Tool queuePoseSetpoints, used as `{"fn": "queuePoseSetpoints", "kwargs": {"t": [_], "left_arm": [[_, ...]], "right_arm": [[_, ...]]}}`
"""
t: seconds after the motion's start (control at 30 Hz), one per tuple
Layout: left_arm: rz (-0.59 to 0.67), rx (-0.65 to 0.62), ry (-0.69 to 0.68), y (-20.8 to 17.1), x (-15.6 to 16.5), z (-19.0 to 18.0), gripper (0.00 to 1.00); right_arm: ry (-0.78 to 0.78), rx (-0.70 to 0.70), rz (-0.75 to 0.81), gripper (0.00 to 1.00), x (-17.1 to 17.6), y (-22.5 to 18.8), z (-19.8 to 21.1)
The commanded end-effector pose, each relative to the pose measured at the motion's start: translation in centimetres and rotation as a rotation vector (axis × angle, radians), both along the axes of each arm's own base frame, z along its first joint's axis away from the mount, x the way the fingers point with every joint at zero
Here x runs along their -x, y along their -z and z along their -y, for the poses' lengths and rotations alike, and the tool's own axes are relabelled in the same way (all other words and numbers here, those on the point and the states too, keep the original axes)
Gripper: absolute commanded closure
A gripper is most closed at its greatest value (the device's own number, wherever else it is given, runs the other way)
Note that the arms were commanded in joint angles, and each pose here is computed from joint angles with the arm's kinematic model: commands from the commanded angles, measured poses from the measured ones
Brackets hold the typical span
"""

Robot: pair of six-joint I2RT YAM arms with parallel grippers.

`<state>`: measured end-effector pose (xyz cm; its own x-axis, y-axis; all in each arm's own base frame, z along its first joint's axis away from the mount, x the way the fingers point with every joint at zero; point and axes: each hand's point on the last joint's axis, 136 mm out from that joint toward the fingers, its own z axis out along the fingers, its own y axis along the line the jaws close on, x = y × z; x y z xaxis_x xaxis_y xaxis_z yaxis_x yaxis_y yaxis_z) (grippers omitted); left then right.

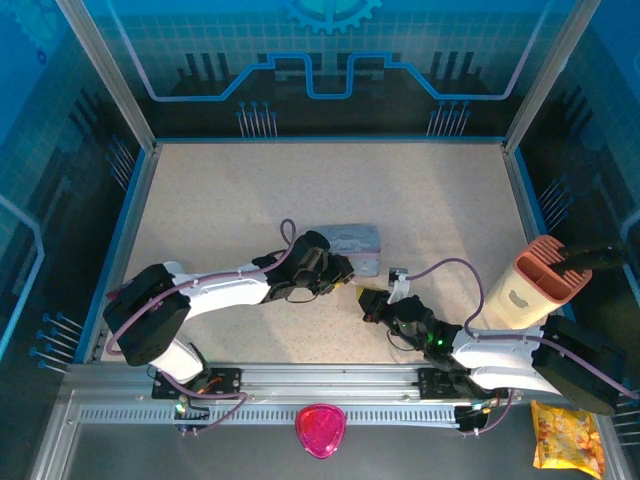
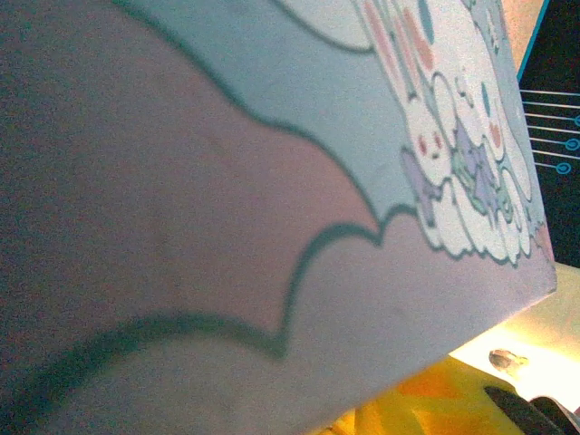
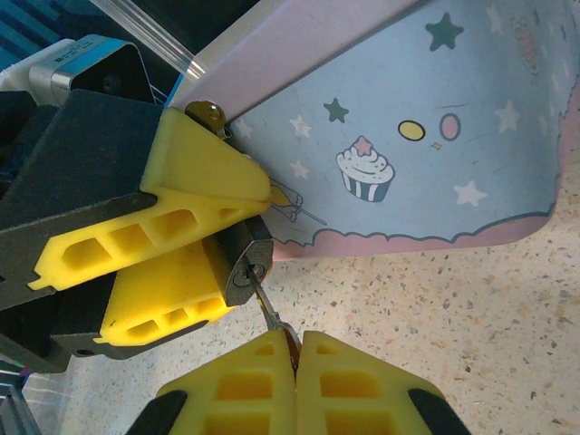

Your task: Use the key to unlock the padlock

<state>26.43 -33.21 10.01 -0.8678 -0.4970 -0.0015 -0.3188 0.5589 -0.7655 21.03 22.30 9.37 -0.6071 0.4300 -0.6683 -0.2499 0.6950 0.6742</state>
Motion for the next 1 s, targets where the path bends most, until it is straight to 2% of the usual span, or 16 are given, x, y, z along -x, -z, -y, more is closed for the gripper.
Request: {"fn": "queuePoseSetpoints", "kwargs": {"t": [0.0,0.7,0.97], "left_arm": [[0.010,0.085,0.029,-2.0,0.6,0.9,0.92],[-0.005,0.102,0.027,-1.9,1.0,1.6,0.93],[-0.004,0.088,0.029,-1.9,1.2,1.4,0.93]], "right_arm": [[0.032,-0.052,0.028,1.00,-0.4,-1.2,0.2],[0.011,-0.097,0.056,1.00,-0.9,-2.8,-1.3],[0.030,-0.092,0.044,1.00,-1.0,-2.2,-0.8]]}}
